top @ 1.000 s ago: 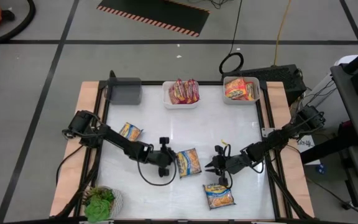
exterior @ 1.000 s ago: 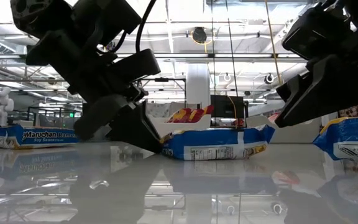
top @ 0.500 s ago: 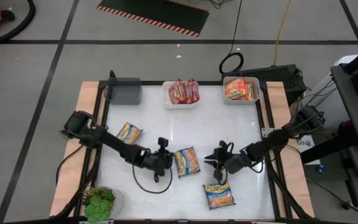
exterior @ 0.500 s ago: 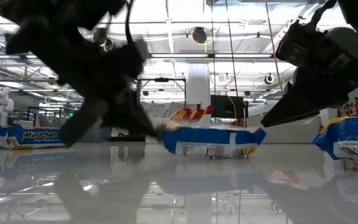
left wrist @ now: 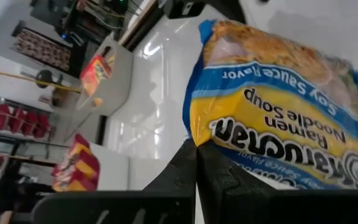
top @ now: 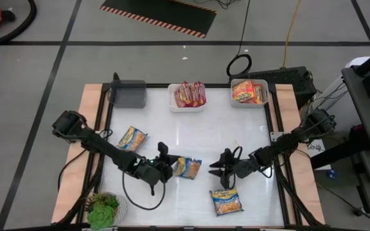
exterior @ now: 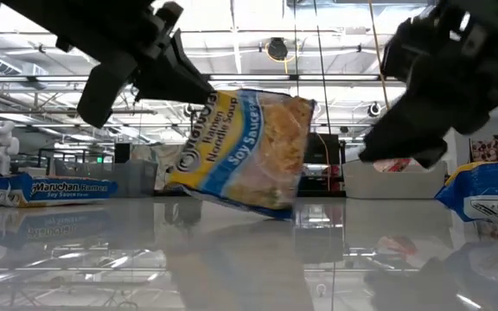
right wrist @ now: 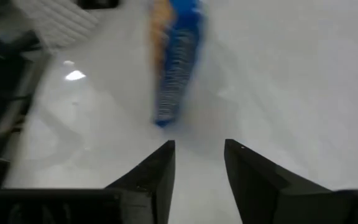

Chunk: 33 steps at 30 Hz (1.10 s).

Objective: Sort Maruchan noodles
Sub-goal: Put the middle blue noodle pack into the black bin

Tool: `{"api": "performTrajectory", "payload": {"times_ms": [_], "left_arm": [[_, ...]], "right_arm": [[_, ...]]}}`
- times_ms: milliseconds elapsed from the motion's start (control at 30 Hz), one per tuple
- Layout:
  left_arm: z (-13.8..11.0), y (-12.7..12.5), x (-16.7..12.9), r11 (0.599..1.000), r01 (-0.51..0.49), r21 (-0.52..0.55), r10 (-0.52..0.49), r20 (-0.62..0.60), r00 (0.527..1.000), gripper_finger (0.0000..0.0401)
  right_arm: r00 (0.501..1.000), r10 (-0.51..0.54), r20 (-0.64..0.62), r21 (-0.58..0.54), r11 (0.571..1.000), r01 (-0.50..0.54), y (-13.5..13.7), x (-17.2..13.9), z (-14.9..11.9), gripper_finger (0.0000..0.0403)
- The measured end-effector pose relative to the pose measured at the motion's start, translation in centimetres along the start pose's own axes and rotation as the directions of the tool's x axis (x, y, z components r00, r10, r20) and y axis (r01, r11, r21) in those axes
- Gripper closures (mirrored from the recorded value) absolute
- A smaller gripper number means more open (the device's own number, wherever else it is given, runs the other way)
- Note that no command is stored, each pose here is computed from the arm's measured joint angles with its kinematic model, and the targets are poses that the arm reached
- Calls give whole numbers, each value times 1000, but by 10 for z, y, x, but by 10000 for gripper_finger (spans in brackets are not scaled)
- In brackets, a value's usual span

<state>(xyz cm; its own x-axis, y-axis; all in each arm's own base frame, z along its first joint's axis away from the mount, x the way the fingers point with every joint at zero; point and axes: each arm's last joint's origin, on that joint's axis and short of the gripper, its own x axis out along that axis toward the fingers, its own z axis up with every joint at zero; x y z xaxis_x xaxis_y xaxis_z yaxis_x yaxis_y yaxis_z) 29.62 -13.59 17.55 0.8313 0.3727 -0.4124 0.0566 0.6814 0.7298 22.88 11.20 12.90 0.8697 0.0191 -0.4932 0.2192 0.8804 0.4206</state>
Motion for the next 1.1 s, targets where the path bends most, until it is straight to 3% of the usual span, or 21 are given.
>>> {"api": "performTrajectory", "payload": {"times_ms": [167,400,567,733,900,1100], "left_arm": [[5,1,-8,999,-32,21,32,21,999,401],[17,14,-20,991,-130,-37,132,70,989,401],[20,27,-28,979,-188,-84,193,68,979,401],[24,34,-37,967,-224,-121,234,72,970,401],[24,40,-39,958,-256,-126,265,62,962,401],[23,48,-35,949,-273,-155,284,54,957,401]], "right_arm": [[987,156,37,33,987,-157,5,-1,18,241],[977,213,26,47,976,-214,-1,-12,38,215],[969,228,91,-46,973,-225,-1,-26,54,211],[954,251,163,-250,946,-206,-1,-37,67,211],[962,194,192,-287,948,-134,-4,-37,69,211],[987,35,160,-167,986,-7,-13,-26,65,211]]}}
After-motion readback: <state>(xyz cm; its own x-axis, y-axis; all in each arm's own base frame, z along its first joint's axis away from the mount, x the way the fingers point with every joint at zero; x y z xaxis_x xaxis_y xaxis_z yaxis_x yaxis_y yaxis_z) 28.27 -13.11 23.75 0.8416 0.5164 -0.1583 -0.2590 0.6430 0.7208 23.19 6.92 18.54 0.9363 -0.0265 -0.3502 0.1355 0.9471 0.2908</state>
